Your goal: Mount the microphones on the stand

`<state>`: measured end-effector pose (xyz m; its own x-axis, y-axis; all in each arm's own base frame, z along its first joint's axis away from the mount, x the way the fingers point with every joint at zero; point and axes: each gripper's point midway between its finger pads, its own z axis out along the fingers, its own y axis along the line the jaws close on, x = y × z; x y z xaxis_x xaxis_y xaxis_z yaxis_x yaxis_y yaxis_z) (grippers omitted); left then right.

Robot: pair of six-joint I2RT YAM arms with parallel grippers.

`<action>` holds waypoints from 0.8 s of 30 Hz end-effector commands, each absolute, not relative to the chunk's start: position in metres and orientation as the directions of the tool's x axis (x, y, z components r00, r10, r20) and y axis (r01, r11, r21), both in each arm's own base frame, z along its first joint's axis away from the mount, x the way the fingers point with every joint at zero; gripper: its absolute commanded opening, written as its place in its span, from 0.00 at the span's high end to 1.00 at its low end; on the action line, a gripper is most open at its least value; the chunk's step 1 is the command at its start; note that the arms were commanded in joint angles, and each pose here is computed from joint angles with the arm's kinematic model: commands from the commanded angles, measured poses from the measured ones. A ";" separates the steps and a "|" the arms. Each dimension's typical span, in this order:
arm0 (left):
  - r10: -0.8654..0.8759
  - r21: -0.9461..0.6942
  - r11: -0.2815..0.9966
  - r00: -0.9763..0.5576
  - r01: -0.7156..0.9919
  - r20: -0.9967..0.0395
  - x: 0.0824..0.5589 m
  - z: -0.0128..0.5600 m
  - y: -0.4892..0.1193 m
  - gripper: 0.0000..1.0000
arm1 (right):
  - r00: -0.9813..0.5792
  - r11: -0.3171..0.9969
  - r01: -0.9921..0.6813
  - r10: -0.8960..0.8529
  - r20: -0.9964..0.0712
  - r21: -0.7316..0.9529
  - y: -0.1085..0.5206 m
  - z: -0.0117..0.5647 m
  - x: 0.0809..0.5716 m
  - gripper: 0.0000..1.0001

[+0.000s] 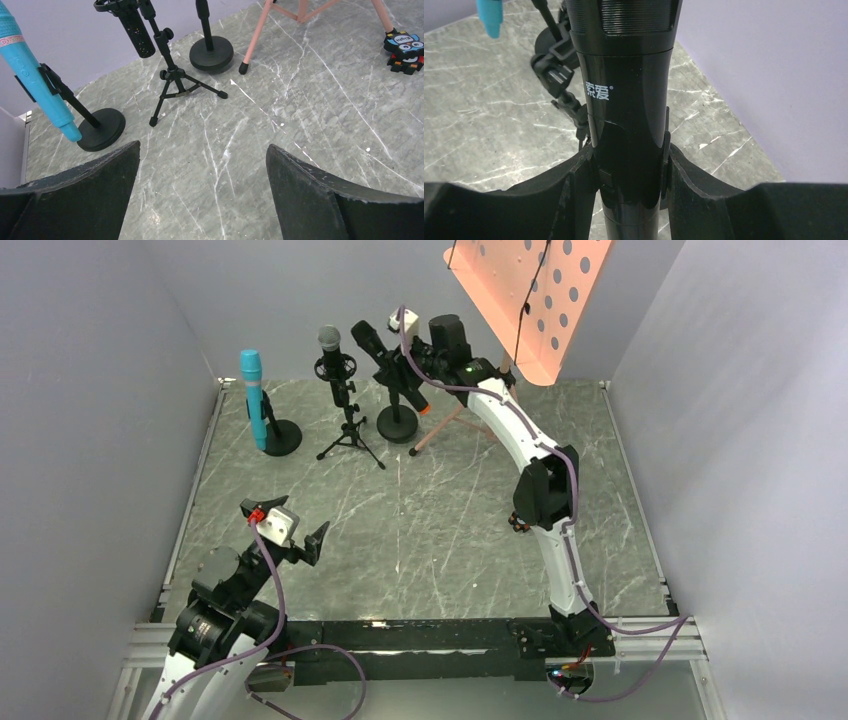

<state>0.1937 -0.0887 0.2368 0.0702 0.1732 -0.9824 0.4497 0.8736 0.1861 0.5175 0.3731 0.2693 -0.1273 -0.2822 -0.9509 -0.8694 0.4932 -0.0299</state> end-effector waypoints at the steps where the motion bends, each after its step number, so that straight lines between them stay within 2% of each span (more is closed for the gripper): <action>1: 0.169 0.193 0.879 0.095 0.437 -0.981 0.194 0.249 -0.087 0.01 | 0.011 0.563 -0.820 -0.166 -0.986 -0.104 0.377 0.326 0.539 0.84; 8: 0.174 0.197 0.873 0.091 0.446 -0.980 0.195 0.248 -0.089 0.01 | -0.047 0.567 -0.821 -0.184 -0.982 -0.067 0.372 0.301 0.538 0.81; 15: 0.173 0.198 0.872 0.097 0.447 -0.980 0.194 0.249 -0.089 0.01 | -0.086 0.545 -0.837 -0.199 -0.976 -0.038 0.373 0.284 0.530 0.55; 19: 0.168 0.197 0.872 0.103 0.449 -0.980 0.193 0.250 -0.089 0.01 | -0.080 0.548 -0.835 -0.201 -0.976 -0.044 0.369 0.290 0.526 0.31; 24: 0.168 0.198 0.870 0.107 0.450 -0.980 0.192 0.252 -0.089 0.01 | -0.062 0.537 -0.842 -0.200 -0.978 -0.057 0.367 0.302 0.517 0.19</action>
<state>0.1950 -0.0895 0.2341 0.0585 0.1794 -0.9820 0.4530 0.8718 0.1863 0.5320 0.3707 0.2283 -0.1868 -0.2649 -0.9460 -0.8343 0.5512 0.0104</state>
